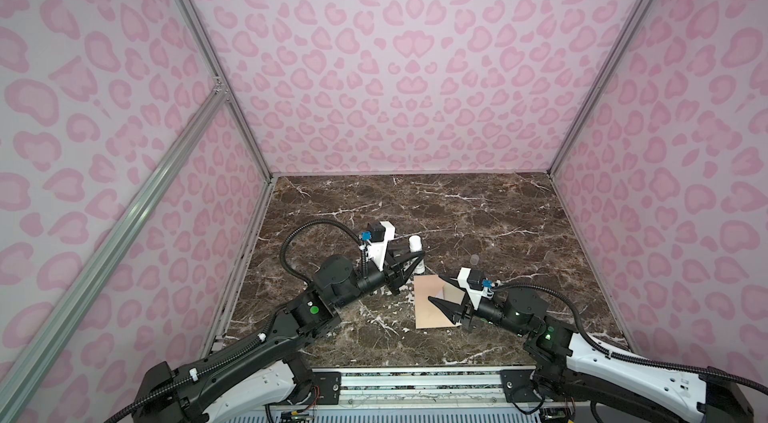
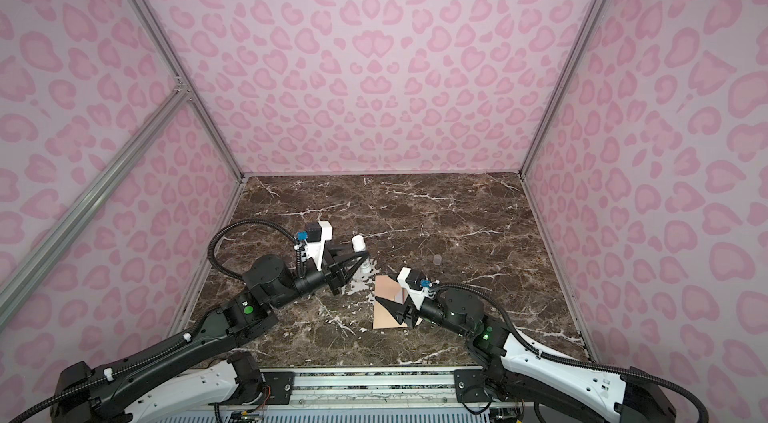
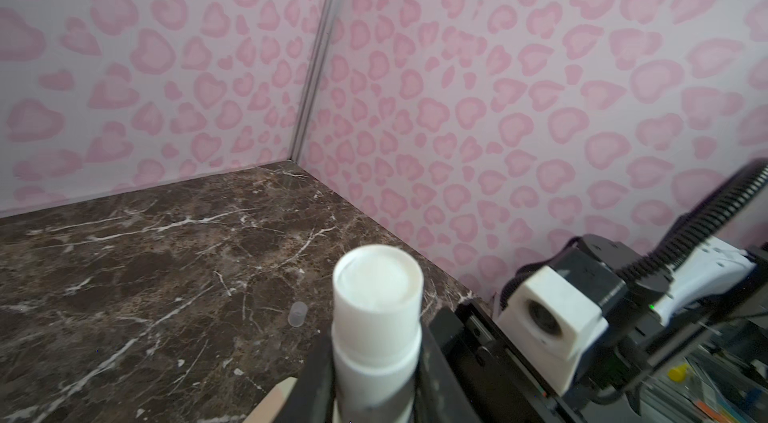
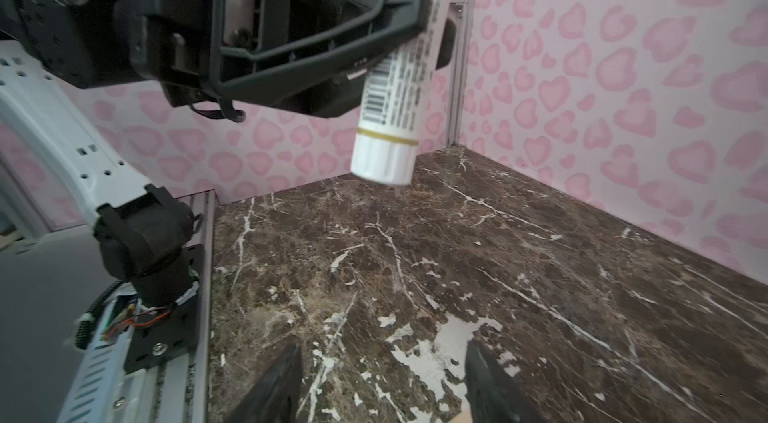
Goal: Place the letter into the envelope and seal it
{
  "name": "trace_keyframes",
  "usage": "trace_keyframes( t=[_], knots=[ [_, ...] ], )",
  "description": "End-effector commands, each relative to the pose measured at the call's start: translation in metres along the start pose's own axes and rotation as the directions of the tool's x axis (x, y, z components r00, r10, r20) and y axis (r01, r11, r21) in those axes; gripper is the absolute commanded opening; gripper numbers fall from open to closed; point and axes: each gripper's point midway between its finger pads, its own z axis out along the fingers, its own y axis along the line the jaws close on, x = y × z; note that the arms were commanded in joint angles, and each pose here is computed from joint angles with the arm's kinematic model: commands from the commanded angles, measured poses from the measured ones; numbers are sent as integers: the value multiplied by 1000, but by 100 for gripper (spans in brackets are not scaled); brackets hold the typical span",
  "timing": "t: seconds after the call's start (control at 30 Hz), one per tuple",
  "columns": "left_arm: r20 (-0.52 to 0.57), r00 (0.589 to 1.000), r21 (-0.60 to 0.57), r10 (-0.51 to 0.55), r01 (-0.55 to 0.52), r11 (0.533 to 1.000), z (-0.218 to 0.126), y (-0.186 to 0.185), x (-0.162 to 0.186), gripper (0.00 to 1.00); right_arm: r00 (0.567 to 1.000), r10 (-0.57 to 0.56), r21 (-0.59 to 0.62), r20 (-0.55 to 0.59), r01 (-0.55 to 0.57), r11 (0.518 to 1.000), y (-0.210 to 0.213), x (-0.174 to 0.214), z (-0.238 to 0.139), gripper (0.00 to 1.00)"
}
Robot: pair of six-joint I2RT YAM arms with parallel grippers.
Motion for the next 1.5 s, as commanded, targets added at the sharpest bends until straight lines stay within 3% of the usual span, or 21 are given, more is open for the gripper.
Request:
trace_keyframes(
  t=[0.0,0.13,0.4,0.67,1.23,1.47],
  knots=[
    [102,995,-150,-4,19,989,3,23,-18,11,987,-96,173,129,73,982,-20,-25,0,63],
    [120,993,-209,0,25,978,16,26,-14,11,975,-156,263,158,111,958,-23,-33,10,59],
    [167,985,-272,-33,78,959,26,35,-10,11,966,-167,373,196,84,924,-39,-43,31,55],
    [175,984,-267,-42,88,960,31,33,-8,11,970,-168,372,177,92,924,-39,-37,49,51],
    [162,986,-251,-47,88,964,33,30,-4,11,975,-164,400,150,92,912,-44,-33,60,25],
    [162,985,-216,-50,85,973,30,25,-2,11,973,-131,384,191,48,922,-42,-49,55,17]
  ],
)
